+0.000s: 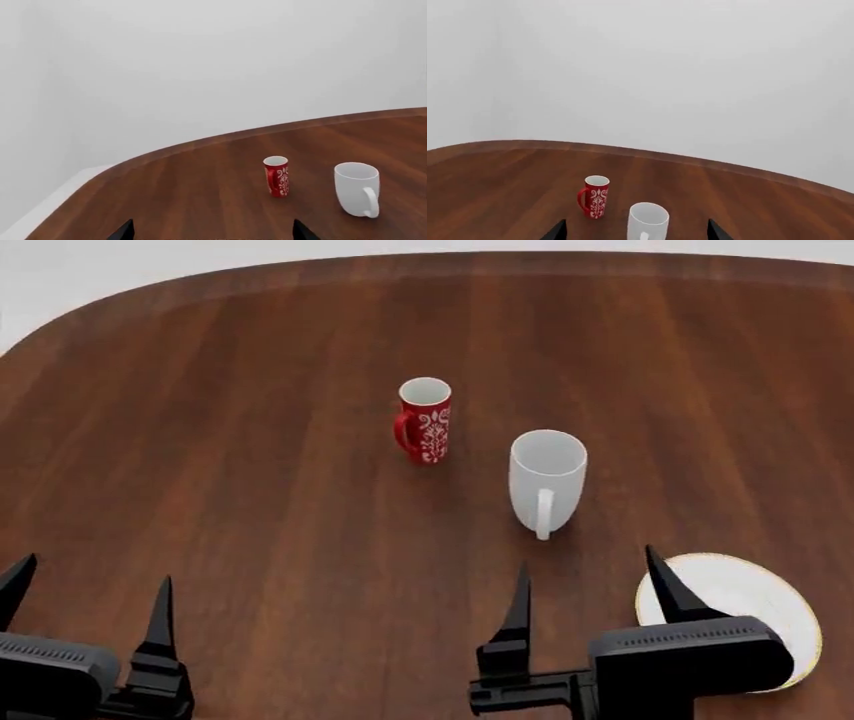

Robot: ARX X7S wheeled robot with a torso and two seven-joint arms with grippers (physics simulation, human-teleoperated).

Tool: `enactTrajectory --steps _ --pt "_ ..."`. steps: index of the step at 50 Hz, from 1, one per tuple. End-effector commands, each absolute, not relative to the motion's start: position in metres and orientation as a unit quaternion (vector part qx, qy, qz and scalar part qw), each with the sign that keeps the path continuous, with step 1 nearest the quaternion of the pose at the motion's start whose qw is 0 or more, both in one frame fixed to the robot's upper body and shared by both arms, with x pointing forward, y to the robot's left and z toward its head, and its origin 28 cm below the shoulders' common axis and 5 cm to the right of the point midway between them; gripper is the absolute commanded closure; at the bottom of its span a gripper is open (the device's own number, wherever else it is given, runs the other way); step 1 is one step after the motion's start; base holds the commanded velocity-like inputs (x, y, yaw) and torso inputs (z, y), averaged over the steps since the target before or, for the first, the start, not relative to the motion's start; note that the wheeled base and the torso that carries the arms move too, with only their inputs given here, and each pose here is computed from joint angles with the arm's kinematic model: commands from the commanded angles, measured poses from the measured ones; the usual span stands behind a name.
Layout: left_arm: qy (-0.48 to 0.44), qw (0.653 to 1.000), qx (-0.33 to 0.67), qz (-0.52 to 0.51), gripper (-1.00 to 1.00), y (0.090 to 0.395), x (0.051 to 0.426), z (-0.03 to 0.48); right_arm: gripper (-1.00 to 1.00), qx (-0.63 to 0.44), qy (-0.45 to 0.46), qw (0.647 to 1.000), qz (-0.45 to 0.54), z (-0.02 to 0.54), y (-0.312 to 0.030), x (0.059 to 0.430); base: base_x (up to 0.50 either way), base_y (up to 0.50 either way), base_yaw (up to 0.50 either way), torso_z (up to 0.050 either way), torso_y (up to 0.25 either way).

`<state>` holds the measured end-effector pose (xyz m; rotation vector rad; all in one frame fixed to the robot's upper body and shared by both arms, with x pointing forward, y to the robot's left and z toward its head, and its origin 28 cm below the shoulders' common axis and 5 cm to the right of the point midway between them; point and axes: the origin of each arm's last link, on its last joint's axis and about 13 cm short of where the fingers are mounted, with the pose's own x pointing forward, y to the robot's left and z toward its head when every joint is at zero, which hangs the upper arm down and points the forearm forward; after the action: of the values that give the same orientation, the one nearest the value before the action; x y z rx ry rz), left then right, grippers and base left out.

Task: Put the white mug on the plate.

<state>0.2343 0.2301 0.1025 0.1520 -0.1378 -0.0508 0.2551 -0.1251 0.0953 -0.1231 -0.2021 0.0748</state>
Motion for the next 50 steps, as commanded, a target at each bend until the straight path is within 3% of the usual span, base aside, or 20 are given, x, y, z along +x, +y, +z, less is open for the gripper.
enactTrajectory --steps 1,50 --pt "-0.069 0.994 0.076 -0.027 -1.0 0.2289 0.232 0.1013 -1.0 -0.061 -0.108 0.992 0.025 0.0951 -0.127 0.2548 0.0 0.0 0.0 0.0 0.0" --pt "-0.074 0.993 0.081 -0.036 -1.0 0.2237 0.2283 0.1092 -1.0 -0.073 -0.106 0.991 0.022 0.0867 -0.1258 0.2507 0.49 -0.01 0.0 0.0 0.0"
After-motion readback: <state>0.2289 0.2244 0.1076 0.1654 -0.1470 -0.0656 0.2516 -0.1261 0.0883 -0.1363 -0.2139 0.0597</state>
